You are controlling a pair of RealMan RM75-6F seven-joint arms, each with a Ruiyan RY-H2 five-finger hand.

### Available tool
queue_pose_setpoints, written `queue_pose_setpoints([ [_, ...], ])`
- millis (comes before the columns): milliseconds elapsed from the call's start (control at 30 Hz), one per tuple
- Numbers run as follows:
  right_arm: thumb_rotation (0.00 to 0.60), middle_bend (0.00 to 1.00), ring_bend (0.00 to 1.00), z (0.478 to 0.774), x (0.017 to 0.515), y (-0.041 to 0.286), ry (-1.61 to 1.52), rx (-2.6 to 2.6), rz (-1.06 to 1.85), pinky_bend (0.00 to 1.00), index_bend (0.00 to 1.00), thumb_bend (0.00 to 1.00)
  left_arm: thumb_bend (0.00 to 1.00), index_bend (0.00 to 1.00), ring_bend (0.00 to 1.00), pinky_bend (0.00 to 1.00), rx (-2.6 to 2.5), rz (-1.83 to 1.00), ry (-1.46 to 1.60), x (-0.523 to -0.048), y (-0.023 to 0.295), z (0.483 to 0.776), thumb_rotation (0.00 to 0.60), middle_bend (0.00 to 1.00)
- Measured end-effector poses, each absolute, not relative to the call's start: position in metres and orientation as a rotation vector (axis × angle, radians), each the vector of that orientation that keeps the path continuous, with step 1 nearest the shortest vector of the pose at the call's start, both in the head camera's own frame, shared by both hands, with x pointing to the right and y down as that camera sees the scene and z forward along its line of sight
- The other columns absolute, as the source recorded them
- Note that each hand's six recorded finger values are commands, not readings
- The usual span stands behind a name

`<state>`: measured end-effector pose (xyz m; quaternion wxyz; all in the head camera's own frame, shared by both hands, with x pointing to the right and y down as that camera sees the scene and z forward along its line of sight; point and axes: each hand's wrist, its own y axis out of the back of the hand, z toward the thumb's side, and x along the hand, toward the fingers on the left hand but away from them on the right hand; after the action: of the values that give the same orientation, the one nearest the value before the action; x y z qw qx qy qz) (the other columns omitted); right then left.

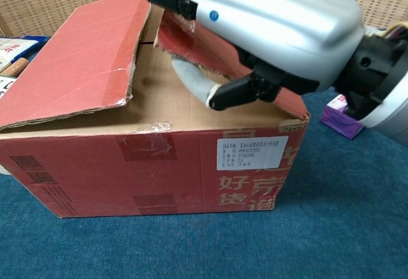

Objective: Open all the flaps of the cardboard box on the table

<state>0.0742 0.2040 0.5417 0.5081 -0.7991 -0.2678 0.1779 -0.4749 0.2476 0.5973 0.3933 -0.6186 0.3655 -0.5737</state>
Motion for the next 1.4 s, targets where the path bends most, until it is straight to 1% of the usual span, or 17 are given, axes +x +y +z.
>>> queue_pose_setpoints([
  [333, 0.6, 0.0, 0.0, 0.515, 0.093, 0.192, -0.656, -1.79, 0.419, 0.0, 0.0, 0.69, 0.1, 0.07, 0.0, 0.0, -1.575, -1.444, 0.924, -0.472, 0.249, 0.596, 0.6, 0.0],
  [733, 0.6, 0.0, 0.0, 0.497, 0.118, 0.17, -0.619, -1.63, 0.48, 0.0, 0.0, 0.69, 0.1, 0.07, 0.0, 0.0, -1.582, -1.447, 0.917, -0.471, 0.25, 0.597, 0.6, 0.0],
  [1033, 0.6, 0.0, 0.0, 0.48, 0.128, 0.165, -0.61, -1.574, 0.489, 0.0, 0.0, 0.69, 0.1, 0.07, 0.0, 0.0, -1.592, -1.459, 0.903, -0.47, 0.252, 0.602, 0.6, 0.0],
  [1167, 0.6, 0.0, 0.0, 0.475, 0.133, 0.165, -0.611, -1.562, 0.493, 0.0, 0.0, 0.69, 0.1, 0.07, 0.0, 0.0, -1.597, -1.459, 0.9, -0.469, 0.252, 0.603, 0.6, 0.0],
  [1400, 0.6, 0.0, 0.0, 0.477, 0.141, 0.163, -0.592, -1.539, 0.524, 0.0, 0.0, 0.69, 0.1, 0.07, 0.0, 0.0, -1.595, -1.46, 0.9, -0.47, 0.253, 0.603, 0.6, 0.0],
])
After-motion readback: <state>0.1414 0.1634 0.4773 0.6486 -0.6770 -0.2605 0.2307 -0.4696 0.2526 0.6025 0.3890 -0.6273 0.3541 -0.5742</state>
